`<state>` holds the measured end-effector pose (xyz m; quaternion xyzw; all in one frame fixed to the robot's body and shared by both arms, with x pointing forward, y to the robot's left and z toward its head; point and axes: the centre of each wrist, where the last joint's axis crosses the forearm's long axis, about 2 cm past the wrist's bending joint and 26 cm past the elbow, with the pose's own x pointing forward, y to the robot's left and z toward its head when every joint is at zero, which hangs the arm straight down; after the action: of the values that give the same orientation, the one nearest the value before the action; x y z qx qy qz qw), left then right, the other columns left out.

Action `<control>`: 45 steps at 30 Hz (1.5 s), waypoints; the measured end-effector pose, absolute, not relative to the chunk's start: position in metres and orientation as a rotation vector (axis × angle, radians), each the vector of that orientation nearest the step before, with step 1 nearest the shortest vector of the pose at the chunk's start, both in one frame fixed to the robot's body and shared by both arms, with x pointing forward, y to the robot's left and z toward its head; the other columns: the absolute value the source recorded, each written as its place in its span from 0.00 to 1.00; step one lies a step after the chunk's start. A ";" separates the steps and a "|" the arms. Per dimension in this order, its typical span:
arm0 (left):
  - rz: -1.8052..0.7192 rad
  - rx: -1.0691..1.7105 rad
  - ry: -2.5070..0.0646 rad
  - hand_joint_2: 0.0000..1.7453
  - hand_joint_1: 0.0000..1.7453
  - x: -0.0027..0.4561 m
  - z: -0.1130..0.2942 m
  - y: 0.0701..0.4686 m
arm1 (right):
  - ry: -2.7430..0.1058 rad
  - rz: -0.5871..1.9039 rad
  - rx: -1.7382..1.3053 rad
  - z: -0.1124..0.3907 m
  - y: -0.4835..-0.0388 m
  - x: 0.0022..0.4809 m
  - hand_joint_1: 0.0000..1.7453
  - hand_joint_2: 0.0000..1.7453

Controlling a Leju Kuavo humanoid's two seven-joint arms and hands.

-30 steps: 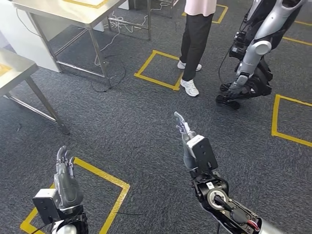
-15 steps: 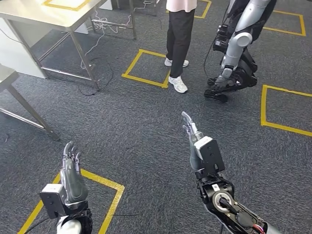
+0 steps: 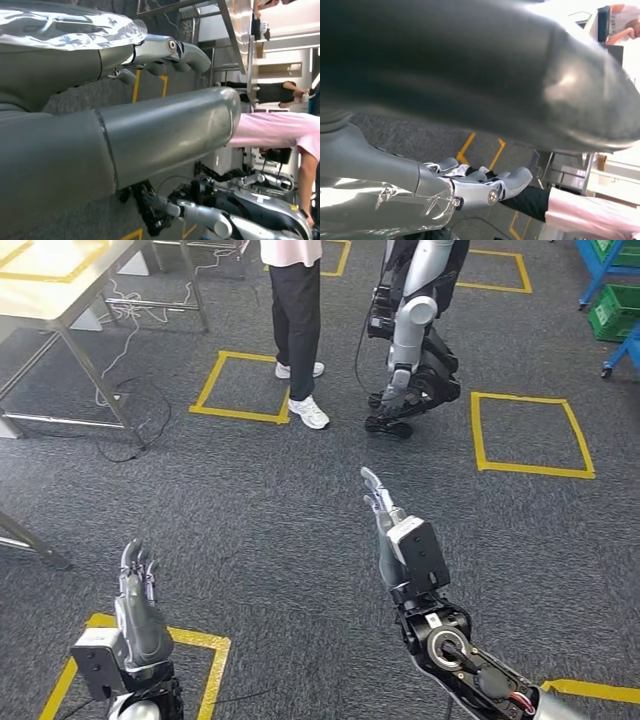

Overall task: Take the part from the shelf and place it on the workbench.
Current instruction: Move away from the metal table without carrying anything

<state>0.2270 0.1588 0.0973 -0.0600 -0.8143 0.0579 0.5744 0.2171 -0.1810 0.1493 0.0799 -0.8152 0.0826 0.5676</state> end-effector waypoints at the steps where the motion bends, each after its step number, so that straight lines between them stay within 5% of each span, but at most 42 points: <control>1: 0.136 -0.142 -1.909 0.00 0.00 0.227 0.098 0.159 | -1.917 0.194 0.187 0.149 -0.181 0.217 0.00 0.00; 45: 0.127 -0.188 -1.921 0.00 0.00 0.235 0.098 0.155 | -1.909 0.164 0.193 0.145 -0.182 0.215 0.00 0.00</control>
<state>0.2345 0.1546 0.0980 -0.0799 -0.8177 0.0539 0.5676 0.2155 -0.1824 0.1449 0.0824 -0.8136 0.0700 0.5713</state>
